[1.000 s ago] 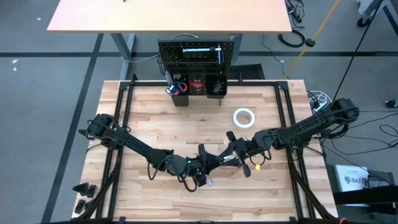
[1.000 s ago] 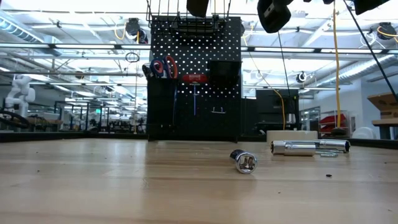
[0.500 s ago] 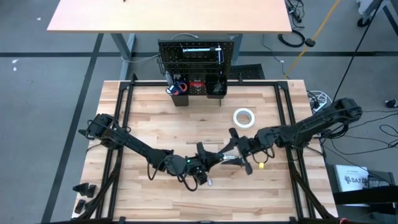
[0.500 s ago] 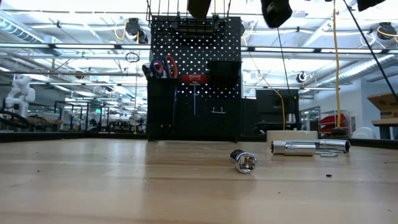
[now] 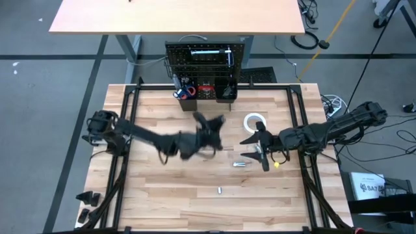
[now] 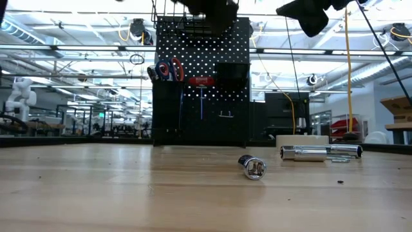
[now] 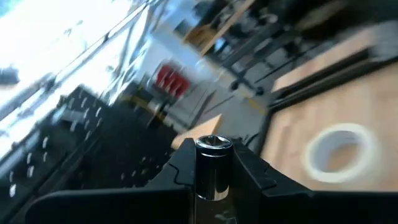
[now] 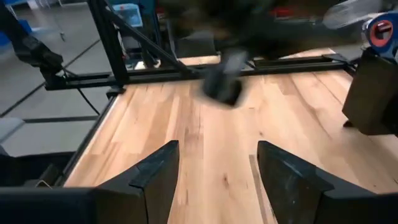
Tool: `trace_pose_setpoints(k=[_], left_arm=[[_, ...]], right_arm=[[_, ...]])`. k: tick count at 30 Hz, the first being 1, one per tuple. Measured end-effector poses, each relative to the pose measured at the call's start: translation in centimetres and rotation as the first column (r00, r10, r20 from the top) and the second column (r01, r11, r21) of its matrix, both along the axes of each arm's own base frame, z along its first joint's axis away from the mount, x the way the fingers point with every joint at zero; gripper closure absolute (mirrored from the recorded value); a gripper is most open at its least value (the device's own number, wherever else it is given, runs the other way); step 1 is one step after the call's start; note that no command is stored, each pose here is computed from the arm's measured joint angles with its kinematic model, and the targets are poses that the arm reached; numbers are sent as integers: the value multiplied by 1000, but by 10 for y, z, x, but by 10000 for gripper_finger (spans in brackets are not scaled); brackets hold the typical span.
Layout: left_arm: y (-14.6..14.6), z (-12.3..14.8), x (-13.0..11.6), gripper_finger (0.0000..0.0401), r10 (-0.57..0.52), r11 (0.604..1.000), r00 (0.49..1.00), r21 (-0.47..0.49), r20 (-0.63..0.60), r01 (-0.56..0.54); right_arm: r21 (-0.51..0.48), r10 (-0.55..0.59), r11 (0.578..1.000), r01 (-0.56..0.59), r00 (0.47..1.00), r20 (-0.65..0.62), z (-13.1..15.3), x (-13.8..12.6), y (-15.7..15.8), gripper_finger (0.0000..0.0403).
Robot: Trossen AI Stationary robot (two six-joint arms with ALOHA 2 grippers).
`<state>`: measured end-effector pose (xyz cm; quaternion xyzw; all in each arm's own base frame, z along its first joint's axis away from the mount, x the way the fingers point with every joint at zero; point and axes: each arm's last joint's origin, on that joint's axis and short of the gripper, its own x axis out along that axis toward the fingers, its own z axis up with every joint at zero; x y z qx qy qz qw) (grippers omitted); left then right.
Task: Hang tools onto peg board
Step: Put the middle left socket into the right black bin on the peg board
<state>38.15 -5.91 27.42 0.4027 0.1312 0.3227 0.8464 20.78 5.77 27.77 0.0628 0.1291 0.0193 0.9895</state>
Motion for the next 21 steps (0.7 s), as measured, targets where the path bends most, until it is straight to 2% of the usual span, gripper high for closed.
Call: trace_pose_setpoints(k=[3, 6, 10, 14, 18, 21], left_arm=[[42, 2, 5, 353, 51, 998, 997, -48, 51, -48], [79, 1, 7, 353, 42, 993, 993, -116, 114, -29], [113, 1, 6, 353, 50, 981, 980, -193, 192, -12], [132, 1, 4, 352, 34, 967, 968, -253, 248, 31], [138, 0, 4, 352, -15, 950, 959, -294, 283, 102], [145, 1, 3, 352, -6, 939, 949, -324, 315, 113]], right_arm=[[2, -6, 1000, 6, 999, -35, -4, 1, 0, 195], [2, -15, 1000, 15, 998, -67, -8, 2, -1, 195], [-4, -21, 1000, 21, 996, -88, -11, 2, -1, 195], [-16, -50, 999, 49, 995, -84, -11, 2, -2, 195], [-35, -94, 995, 92, 993, -77, -11, 3, -4, 195], [-32, -97, 995, 95, 993, -74, -10, 3, -4, 195]])
